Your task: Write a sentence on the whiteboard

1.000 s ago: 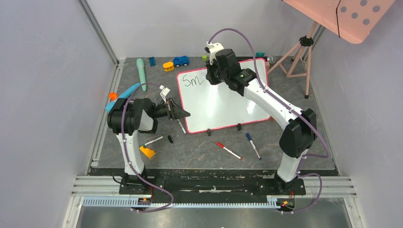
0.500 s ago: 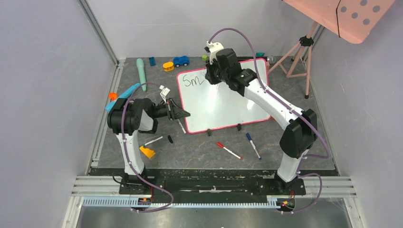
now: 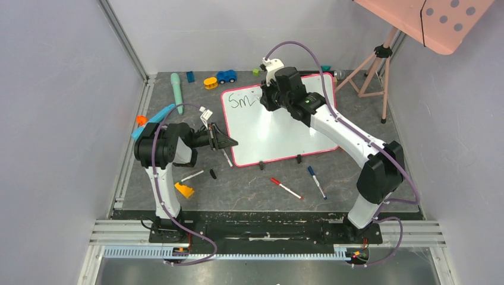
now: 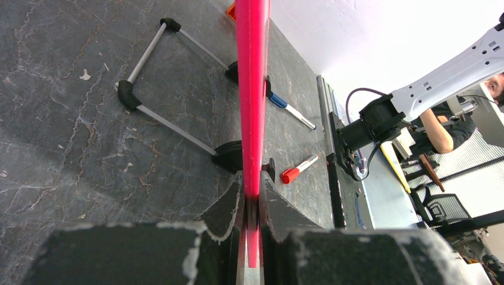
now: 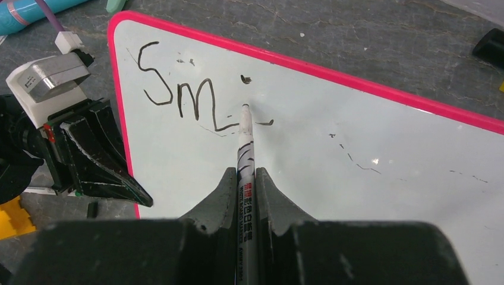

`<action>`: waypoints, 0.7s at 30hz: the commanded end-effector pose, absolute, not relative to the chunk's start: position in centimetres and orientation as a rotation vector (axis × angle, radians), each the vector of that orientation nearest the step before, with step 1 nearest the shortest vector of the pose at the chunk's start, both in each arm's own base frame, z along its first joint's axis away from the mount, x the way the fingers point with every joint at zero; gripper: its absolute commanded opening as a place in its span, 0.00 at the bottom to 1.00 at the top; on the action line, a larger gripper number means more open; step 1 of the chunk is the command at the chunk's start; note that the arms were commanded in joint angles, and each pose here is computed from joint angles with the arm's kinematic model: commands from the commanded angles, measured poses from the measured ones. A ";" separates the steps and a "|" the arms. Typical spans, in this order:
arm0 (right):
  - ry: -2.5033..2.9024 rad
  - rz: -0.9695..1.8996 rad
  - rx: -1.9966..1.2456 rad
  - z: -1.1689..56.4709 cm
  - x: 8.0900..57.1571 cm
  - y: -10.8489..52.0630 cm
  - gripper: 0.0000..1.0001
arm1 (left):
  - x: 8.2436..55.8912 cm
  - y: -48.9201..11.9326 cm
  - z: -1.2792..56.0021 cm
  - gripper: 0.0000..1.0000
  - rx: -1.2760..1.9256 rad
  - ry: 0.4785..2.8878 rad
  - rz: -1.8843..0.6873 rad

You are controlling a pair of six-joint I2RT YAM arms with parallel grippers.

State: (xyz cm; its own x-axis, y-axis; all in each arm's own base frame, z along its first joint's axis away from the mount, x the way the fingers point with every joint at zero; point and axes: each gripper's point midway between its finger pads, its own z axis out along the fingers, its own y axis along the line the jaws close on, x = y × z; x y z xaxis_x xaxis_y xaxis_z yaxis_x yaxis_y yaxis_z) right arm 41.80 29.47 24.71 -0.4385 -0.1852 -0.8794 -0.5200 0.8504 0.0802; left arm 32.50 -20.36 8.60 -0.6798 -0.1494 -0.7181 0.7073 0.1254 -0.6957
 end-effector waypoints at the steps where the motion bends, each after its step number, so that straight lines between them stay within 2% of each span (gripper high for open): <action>1: 1.954 0.437 -0.510 26.9 41.8 29.4 0.00 | 31.6 -20.4 8.5 0.04 0.644 1.685 -1.603; 21: 1.976 0.431 -0.515 26.0 42.9 30.2 0.00 | 31.6 -20.4 8.5 0.04 0.642 1.685 -1.602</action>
